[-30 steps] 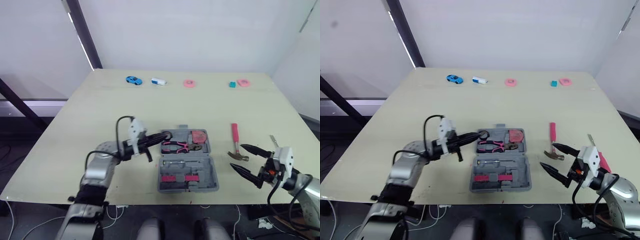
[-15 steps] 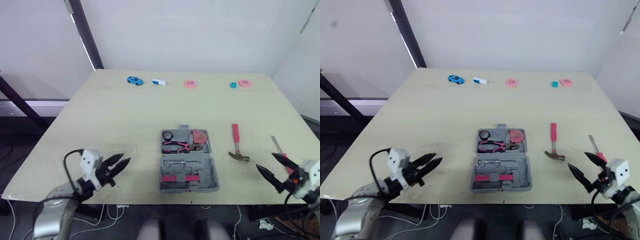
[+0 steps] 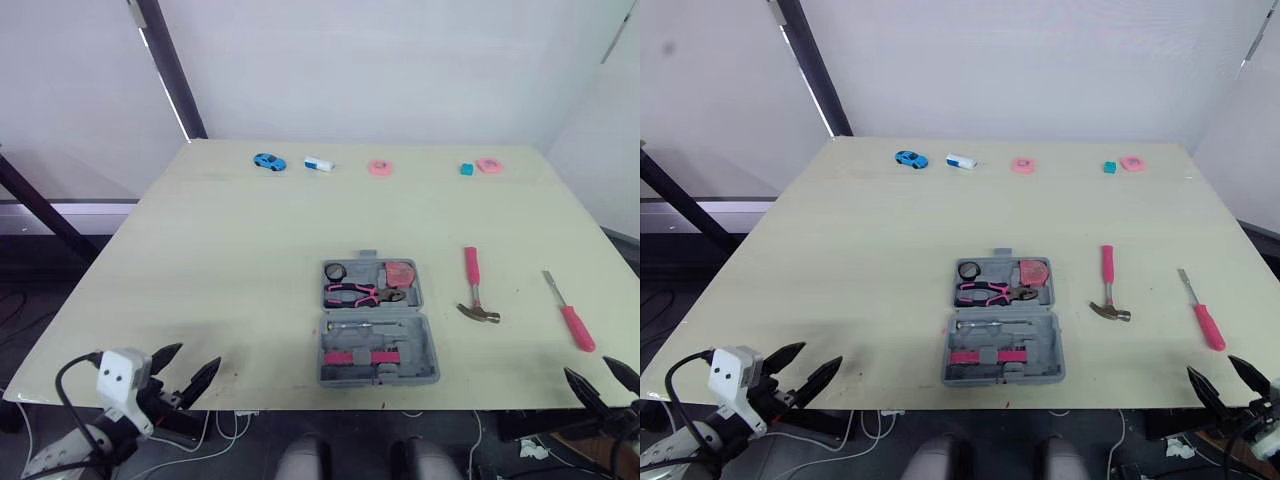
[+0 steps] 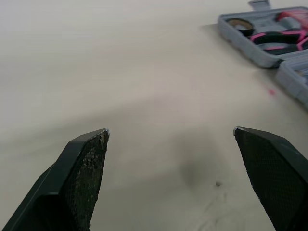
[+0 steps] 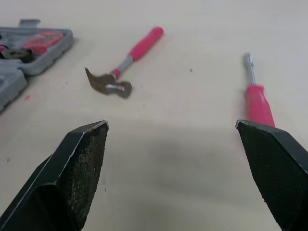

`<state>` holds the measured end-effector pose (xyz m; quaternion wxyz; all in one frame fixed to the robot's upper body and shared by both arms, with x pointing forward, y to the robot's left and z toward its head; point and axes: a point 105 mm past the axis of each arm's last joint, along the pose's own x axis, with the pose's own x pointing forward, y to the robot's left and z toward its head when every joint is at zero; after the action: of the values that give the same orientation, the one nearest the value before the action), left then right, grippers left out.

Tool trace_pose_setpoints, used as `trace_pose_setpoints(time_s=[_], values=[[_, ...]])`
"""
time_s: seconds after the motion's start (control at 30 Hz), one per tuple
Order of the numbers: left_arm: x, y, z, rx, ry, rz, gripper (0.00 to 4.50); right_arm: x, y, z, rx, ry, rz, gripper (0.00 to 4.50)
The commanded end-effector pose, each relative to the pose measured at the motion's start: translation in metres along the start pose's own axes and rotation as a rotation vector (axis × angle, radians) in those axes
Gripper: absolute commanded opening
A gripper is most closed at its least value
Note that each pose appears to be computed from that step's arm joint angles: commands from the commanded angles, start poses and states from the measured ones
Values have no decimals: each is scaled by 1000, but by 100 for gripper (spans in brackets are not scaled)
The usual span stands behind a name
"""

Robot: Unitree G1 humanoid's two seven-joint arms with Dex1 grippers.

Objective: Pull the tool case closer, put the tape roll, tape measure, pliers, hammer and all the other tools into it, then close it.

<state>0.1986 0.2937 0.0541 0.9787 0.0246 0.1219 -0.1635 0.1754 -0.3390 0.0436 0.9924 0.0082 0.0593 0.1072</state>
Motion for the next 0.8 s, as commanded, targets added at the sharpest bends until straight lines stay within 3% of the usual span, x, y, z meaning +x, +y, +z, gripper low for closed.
trace_pose_setpoints(time_s=[0.03,0.27,0.53,0.8], values=[[0,3,11,26,-45,1,441,-5,-10,11,-43,-39,-43,450],[13,-2,23,82,-73,-65,441,17,-5,26,-105,-76,-12,450],[33,-22,49,234,-72,-305,441,67,17,53,-122,-101,79,450],[52,-57,81,292,-137,-552,441,121,27,57,-138,-1,44,450]])
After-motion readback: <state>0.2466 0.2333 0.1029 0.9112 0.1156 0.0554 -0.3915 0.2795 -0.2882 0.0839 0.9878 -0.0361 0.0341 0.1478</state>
